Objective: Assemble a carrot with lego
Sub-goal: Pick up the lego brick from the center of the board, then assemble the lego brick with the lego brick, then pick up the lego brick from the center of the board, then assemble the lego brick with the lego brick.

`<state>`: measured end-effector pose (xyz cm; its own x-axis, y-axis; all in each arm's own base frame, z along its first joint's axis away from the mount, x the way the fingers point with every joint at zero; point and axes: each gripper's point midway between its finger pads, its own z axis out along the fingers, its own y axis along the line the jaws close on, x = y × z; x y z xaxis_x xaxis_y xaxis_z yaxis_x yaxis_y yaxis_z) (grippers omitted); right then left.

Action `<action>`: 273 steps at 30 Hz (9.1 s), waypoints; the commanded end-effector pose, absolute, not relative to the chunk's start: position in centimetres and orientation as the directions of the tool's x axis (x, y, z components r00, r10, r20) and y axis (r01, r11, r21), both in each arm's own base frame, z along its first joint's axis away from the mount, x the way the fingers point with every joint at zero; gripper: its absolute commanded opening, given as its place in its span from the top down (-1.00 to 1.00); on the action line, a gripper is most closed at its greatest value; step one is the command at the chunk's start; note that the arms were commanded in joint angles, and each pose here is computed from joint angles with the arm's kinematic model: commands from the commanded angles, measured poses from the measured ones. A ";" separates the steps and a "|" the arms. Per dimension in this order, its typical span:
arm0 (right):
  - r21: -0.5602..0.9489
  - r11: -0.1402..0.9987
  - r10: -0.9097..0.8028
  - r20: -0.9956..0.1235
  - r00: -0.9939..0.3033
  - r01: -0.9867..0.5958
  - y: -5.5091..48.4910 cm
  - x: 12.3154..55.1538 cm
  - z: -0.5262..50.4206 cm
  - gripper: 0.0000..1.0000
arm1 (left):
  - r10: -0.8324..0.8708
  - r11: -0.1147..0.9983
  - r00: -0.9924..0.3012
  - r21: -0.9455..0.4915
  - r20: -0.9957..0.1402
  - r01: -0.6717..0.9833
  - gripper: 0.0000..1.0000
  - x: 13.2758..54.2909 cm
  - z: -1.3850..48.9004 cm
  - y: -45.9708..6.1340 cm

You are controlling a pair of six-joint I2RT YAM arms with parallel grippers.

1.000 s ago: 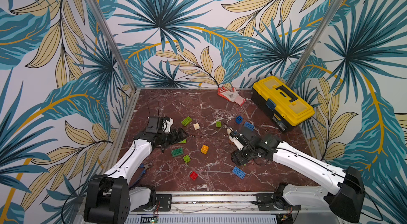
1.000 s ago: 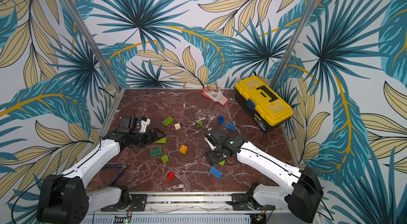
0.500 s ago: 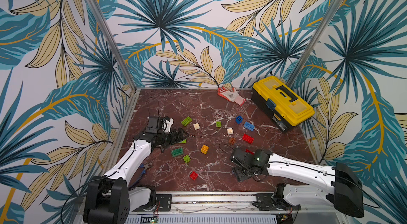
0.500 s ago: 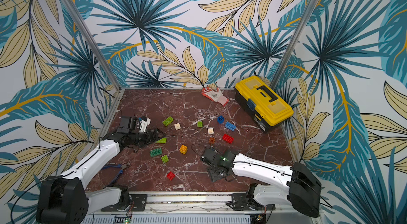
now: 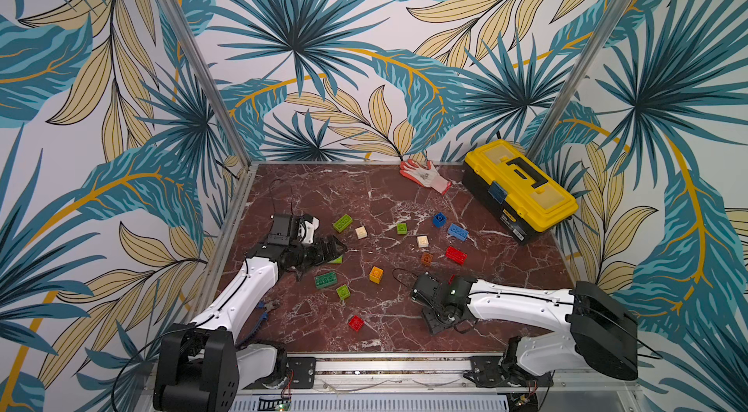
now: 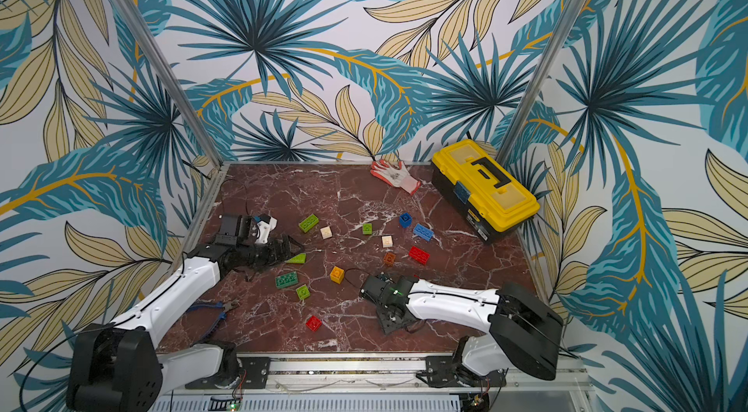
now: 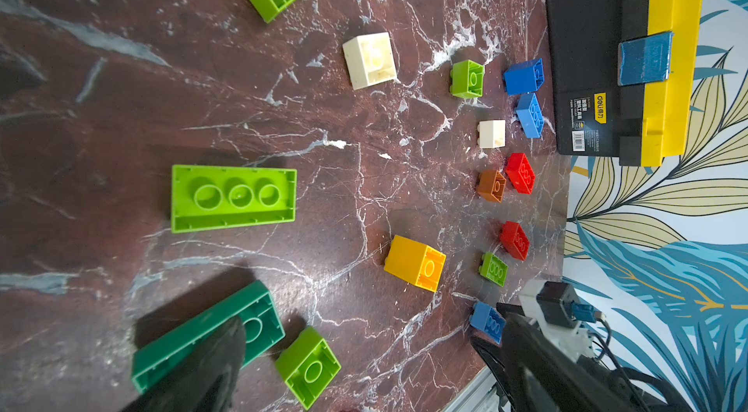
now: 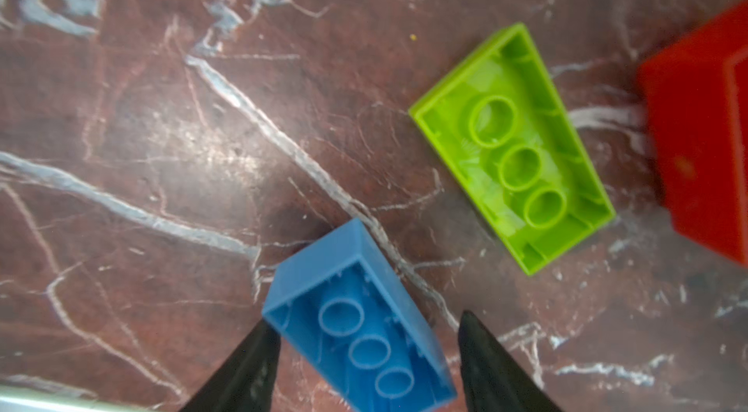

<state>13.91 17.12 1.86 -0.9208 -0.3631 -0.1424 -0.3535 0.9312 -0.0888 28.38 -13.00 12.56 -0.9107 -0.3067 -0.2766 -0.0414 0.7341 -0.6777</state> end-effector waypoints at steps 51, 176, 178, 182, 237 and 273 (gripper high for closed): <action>0.135 0.500 -0.844 -0.144 -0.516 -0.855 33.3 25.7 7.9 0.47 | -0.375 0.597 -0.920 -0.789 -0.114 -0.145 -0.99 26.9 12.2 -13.7; -0.070 0.603 -0.765 -0.335 -0.551 -0.794 28.7 27.0 14.9 -0.99 | -0.372 0.586 -0.907 -0.808 -0.196 -0.065 -0.99 27.3 14.9 -13.2; -0.125 0.650 -0.735 -0.354 -0.579 -0.749 25.1 27.9 16.1 -0.99 | -0.370 0.587 -0.907 -0.808 -0.201 -0.061 -0.99 27.3 14.9 -13.2; -0.210 0.668 -0.739 -0.301 -0.603 -0.714 18.4 29.5 15.7 -0.99 | -0.366 0.583 -0.907 -0.811 -0.207 -0.051 -0.99 27.4 15.2 -13.3; -0.052 0.729 -0.663 -0.303 -0.685 -0.682 13.3 33.0 11.5 0.56 | -0.366 0.562 -0.906 -0.826 -0.212 -0.034 -0.99 27.7 15.3 -13.3; 0.073 0.497 -0.862 -0.077 -0.501 -0.865 33.9 26.3 10.4 0.56 | -0.306 0.594 -0.934 -0.804 -0.181 -0.039 -0.99 26.8 11.4 -15.2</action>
